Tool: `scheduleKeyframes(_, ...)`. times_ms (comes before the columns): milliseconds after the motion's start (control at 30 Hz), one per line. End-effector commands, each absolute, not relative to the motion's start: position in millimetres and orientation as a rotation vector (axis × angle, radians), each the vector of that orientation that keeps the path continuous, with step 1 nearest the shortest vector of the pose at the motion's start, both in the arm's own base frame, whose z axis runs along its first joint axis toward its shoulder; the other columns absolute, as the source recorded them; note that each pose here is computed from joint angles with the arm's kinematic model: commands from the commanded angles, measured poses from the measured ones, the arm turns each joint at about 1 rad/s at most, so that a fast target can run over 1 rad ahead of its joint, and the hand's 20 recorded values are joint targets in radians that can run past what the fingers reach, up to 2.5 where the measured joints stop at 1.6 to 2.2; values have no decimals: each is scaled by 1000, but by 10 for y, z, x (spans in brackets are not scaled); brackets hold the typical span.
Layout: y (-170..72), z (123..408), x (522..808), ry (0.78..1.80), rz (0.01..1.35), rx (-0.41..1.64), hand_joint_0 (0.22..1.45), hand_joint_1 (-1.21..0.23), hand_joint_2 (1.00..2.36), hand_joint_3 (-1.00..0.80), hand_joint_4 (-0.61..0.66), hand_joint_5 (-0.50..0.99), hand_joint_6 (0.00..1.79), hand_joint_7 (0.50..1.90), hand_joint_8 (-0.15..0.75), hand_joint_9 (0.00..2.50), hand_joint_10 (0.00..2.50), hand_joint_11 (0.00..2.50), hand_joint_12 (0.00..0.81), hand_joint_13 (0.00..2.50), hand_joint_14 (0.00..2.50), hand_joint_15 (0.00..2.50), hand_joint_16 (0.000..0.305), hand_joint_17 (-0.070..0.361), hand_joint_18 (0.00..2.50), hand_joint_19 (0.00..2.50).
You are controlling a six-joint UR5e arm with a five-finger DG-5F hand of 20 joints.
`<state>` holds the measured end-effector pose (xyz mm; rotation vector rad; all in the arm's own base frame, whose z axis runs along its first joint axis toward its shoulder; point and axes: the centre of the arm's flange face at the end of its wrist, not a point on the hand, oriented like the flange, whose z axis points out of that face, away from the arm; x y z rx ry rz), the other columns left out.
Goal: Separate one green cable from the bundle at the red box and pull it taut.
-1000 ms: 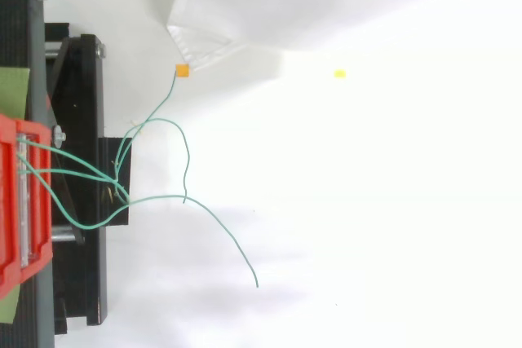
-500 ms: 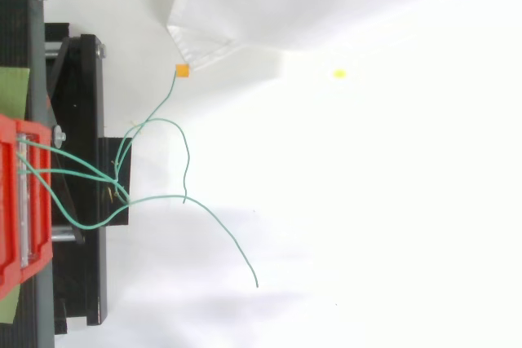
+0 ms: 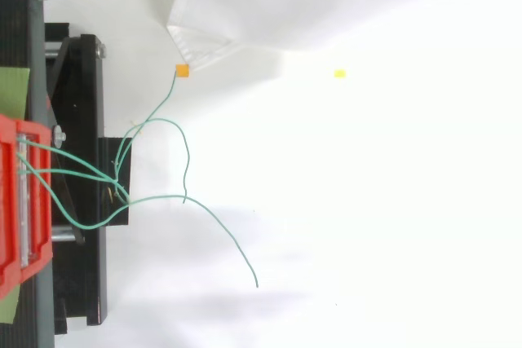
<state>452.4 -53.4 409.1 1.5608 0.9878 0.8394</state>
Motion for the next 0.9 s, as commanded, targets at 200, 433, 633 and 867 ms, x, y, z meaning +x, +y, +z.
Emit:
scheduleKeyframes(200,-537,4089,4522,988,838,1561,492,-783,1000,-500,172,-220,502,738,295,657,15,499,362,606,19,516,76,171,903,749)
scheduleKeyframes(433,-530,4089,4523,989,839,1561,510,-766,1000,-500,197,-209,502,736,303,750,15,523,375,678,18,538,74,167,961,771)
scheduleKeyframes(633,-537,4089,4522,988,838,1561,505,-772,1000,-500,179,-220,502,730,303,721,15,512,384,655,17,523,83,187,1017,718)
scheduleKeyframes(867,-535,4084,4527,988,838,1561,653,-826,1000,-500,78,-287,501,639,252,767,13,445,358,1535,24,942,61,136,1789,1047)
